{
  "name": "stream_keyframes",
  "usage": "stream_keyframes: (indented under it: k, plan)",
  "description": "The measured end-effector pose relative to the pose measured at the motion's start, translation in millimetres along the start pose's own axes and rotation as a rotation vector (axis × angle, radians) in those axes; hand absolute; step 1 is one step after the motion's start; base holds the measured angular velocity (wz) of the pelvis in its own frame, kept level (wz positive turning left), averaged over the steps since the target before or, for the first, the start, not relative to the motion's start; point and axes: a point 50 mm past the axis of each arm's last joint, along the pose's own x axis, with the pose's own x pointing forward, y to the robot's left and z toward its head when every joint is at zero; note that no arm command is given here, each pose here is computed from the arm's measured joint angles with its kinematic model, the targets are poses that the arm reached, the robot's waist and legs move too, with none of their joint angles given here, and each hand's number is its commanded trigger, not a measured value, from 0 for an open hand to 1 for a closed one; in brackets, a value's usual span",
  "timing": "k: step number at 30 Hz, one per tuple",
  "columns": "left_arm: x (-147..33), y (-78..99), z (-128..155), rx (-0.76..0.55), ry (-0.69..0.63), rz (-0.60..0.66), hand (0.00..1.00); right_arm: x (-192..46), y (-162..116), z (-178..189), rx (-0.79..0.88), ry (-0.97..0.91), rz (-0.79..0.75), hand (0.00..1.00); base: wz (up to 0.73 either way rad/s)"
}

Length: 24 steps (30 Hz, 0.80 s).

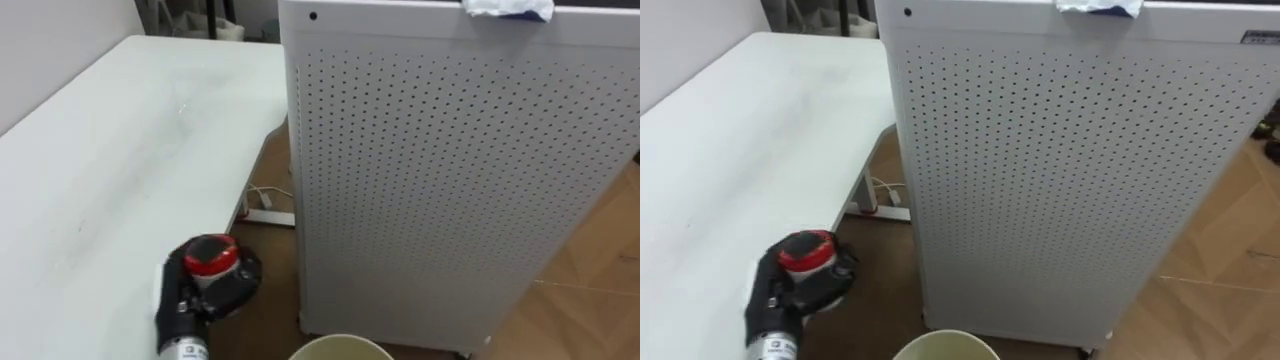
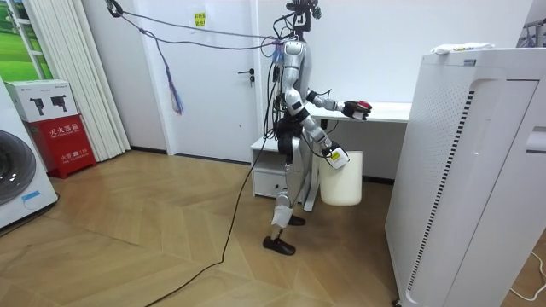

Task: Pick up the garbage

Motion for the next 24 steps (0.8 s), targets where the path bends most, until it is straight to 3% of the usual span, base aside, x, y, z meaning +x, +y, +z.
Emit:
stream_keyframes:
  k: [9, 12, 13, 14, 24]
  plan:
    - [-8.4, -31.2, -5, 0.037, 0.039, -0.359, 0.91, 9, -3, 18, -0.028, -0.033, -0.014, 1.00, -0.07]
    - [-9.7, -34.2, -6, 0.035, 0.040, -0.415, 0.79, 9, -3, 21, -0.029, -0.056, -0.014, 1.00, -0.14]
    - [-9.8, -34.3, -6, 0.037, 0.041, -0.423, 0.21, 9, -3, 22, -0.029, -0.061, -0.014, 1.00, -0.20]
    - [-10.1, -34.1, -6, 0.039, 0.044, -0.435, 0.00, 11, -2, 25, -0.032, -0.072, -0.013, 1.00, -0.15]
    - [-22.9, -36.1, -19, 0.102, 0.109, -0.564, 0.00, 11, -4, 25, -0.053, -0.064, -0.013, 1.00, -0.08]
